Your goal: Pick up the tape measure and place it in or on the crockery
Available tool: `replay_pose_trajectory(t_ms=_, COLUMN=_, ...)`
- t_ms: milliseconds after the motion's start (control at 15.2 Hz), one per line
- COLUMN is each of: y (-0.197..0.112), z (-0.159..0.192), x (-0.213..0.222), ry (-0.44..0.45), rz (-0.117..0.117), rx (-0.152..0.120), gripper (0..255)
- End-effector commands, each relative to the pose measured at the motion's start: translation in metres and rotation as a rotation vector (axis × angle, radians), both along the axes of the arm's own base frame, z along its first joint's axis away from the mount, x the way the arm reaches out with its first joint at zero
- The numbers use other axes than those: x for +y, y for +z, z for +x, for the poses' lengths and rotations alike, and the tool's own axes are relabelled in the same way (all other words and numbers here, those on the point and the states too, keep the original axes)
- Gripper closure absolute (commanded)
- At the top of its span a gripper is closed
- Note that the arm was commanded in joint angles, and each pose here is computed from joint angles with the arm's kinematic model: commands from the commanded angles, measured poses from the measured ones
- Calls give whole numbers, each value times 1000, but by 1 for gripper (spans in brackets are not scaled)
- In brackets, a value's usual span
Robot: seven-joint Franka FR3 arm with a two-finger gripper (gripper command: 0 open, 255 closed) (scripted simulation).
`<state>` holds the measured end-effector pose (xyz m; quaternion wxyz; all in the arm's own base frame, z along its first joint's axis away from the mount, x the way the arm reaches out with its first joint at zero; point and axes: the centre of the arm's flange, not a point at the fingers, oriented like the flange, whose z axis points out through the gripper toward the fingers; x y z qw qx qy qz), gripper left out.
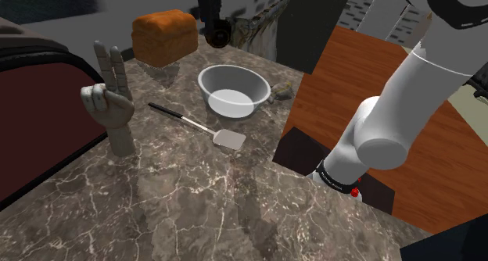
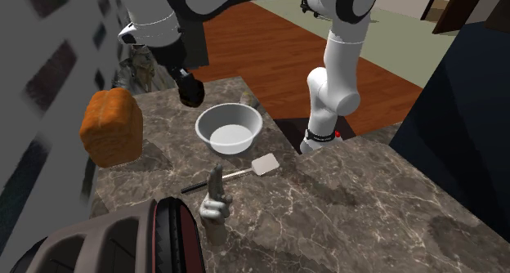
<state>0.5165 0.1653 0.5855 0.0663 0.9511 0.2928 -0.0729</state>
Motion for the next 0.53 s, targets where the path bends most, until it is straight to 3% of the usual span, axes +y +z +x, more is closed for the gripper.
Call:
replay_pose_trajectory(t_ms=0, y=1, z=-28, x=0, ry=-1, rz=0, rx=0, gripper=255)
replay_pose_trajectory(t_ms=462, y=5, z=-110, x=-1, ry=-1, rz=0, rx=0, gripper=255)
